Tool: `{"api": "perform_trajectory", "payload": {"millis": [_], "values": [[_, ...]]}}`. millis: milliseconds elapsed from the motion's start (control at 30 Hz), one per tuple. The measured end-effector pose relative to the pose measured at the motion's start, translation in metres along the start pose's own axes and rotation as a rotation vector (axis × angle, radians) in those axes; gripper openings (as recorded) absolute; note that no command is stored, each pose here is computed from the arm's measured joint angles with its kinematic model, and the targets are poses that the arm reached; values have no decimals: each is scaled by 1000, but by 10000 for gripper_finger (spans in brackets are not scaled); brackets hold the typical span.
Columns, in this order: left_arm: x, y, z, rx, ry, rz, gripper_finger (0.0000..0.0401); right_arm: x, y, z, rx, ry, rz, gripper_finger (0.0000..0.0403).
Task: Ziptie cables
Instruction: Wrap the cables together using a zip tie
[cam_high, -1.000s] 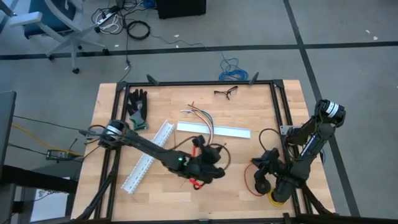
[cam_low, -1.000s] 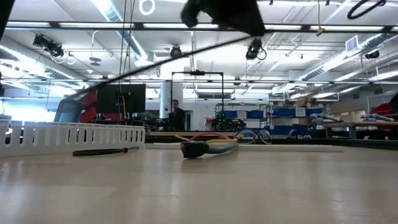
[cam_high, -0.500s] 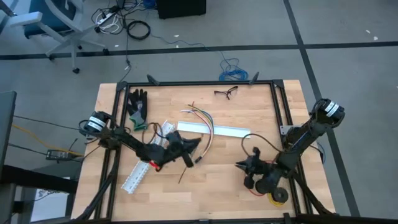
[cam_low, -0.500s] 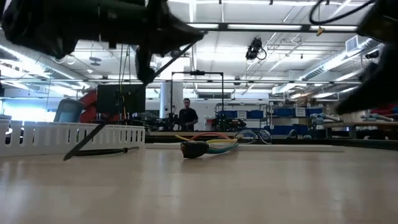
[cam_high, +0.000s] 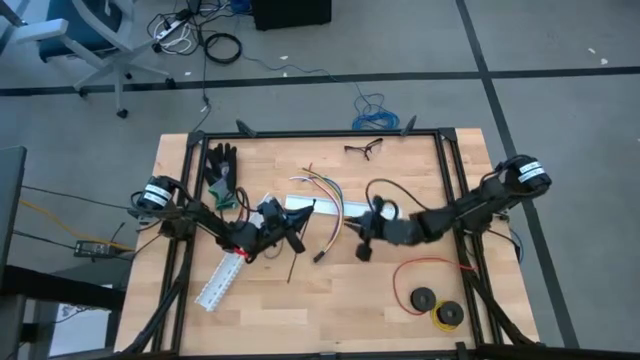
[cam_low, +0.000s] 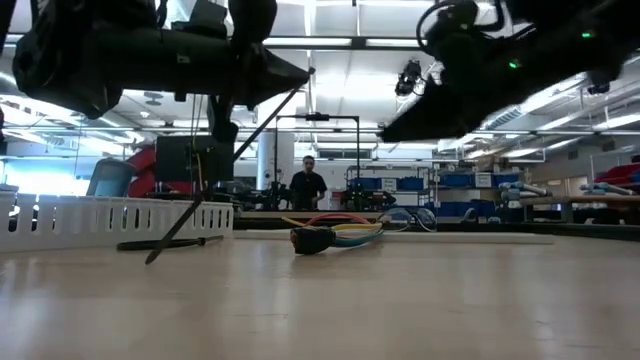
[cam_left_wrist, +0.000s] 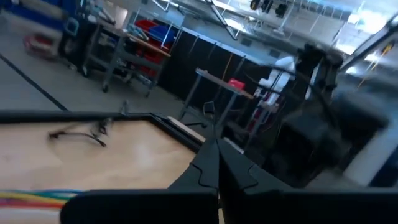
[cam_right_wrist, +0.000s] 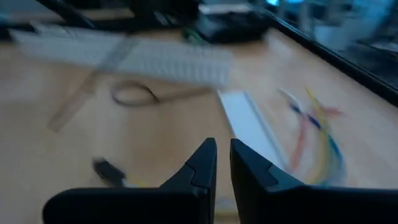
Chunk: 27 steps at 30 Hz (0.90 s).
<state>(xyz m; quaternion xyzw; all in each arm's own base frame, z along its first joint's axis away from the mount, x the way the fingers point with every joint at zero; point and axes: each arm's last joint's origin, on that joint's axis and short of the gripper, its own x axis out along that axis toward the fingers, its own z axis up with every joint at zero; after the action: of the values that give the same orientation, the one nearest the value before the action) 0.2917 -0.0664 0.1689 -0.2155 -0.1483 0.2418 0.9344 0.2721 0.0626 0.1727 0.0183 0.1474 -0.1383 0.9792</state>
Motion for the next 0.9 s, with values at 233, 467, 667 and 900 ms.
{"api": "perform_trajectory", "payload": {"millis": [233, 467, 667, 900], "values": [[-1, 2, 0, 96, -2, 14, 0, 16, -39, 22, 59, -76, 226, 35], [-22, 30, -6, 137, 44, 43, 0, 7, -109, 37, 148, 15, 358, 35], [-25, 40, -11, 219, 126, -118, 0, 14, -116, 29, 236, 71, 508, 35], [-9, 43, -7, 237, 113, -142, 0, 32, -89, 30, 106, -98, 450, 35]]}}
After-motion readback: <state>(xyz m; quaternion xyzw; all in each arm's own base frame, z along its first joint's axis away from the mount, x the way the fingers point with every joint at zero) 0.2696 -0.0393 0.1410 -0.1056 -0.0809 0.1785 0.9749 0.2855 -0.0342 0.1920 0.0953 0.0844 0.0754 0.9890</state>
